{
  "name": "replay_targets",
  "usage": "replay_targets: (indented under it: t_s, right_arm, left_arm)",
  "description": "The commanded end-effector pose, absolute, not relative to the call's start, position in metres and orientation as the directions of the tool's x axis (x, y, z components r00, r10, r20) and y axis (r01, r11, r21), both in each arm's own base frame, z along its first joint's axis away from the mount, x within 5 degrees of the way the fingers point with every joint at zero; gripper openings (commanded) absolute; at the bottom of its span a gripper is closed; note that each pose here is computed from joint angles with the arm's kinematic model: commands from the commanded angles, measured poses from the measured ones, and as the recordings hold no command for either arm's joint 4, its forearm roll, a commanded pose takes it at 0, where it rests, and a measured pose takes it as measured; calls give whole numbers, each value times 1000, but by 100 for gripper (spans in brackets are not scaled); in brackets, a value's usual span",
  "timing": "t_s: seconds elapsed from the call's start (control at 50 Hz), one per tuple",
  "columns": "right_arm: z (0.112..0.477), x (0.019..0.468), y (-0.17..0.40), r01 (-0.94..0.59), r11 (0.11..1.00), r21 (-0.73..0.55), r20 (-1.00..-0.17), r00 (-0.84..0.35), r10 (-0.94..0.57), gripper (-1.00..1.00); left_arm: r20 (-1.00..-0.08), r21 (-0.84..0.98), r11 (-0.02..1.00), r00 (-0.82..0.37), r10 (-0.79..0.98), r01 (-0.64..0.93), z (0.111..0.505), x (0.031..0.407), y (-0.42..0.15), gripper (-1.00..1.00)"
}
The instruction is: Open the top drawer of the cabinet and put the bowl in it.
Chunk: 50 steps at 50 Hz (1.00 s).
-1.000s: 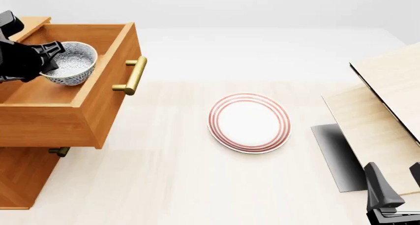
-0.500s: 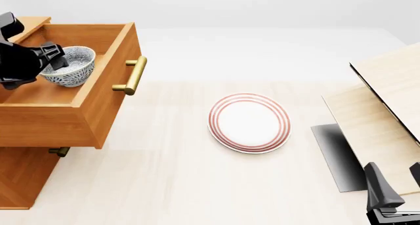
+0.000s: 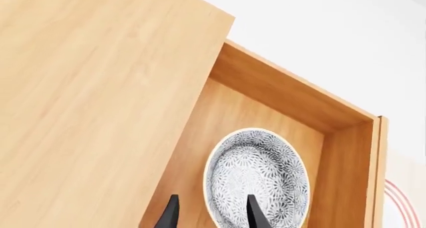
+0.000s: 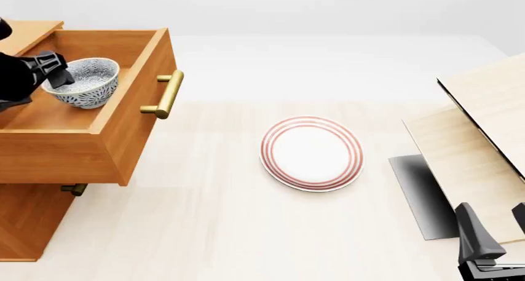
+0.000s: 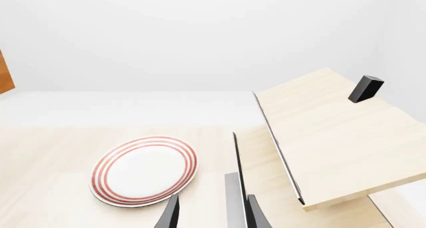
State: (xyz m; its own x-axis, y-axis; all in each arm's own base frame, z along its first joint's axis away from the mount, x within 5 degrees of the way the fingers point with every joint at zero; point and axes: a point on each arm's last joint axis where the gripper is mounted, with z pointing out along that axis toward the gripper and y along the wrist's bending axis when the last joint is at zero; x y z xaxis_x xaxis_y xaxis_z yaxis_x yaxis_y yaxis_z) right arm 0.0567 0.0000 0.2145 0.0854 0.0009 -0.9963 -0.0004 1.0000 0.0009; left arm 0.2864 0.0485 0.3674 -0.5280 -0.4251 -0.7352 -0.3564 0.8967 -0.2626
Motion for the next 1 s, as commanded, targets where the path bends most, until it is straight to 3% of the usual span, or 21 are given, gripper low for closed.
replay_targets:
  t_s: [0.02,1.0]
  right_arm:
    - [214,57,0,0,1000,0,-996,85,0,100]
    - [214,57,0,0,1000,1,-996,85,1,100]
  left_arm:
    - [-762,-246,892,-493,-419,-378,386,265,56,100]
    - [-810,-202,926,-477,-341,-319,438,176,35,100]
